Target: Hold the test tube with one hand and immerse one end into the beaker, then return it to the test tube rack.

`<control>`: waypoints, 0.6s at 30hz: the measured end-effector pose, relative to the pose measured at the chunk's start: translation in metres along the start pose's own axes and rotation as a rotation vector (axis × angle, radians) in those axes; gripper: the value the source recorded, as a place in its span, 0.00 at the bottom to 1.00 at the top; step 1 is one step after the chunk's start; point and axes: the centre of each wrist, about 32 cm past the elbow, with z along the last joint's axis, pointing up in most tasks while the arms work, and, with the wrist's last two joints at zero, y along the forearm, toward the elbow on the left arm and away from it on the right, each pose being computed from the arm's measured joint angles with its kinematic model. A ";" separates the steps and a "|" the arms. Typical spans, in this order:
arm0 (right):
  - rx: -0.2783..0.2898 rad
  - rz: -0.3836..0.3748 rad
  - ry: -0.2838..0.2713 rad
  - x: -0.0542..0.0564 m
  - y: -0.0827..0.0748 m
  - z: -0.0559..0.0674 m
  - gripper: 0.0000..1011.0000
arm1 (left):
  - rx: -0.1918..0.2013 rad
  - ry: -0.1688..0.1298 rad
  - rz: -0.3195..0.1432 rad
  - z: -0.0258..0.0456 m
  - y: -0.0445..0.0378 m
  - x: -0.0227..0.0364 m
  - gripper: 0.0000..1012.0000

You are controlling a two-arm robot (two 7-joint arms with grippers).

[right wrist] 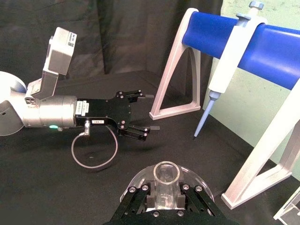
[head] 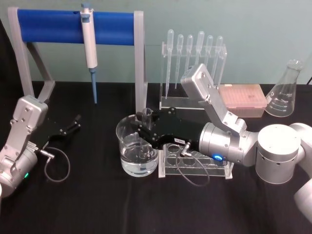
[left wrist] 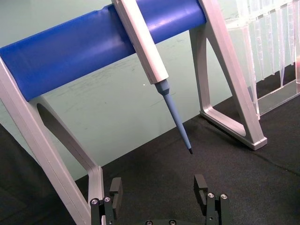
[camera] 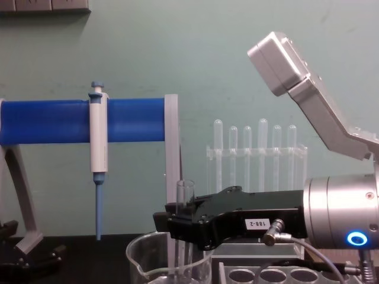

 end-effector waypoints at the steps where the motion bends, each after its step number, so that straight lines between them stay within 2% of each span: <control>1: 0.000 0.000 0.000 0.000 0.000 0.000 0.22 | 0.000 0.000 0.000 0.0000 0.0000 0.0000 0.99; 7: 0.001 -0.001 0.000 0.000 0.000 0.000 0.22 | 0.000 0.000 0.000 0.0000 0.0000 0.0000 0.99; 10: 0.015 -0.002 -0.009 -0.002 -0.002 0.005 0.22 | 0.000 0.000 0.000 0.0000 0.0000 0.0000 0.99; 15: 0.043 -0.008 -0.024 -0.003 -0.005 0.017 0.22 | 0.000 0.000 0.000 0.0000 0.0000 0.0000 0.99; 18: 0.069 -0.011 -0.038 -0.003 -0.009 0.031 0.22 | 0.000 0.000 0.000 0.0000 0.0000 0.0000 0.99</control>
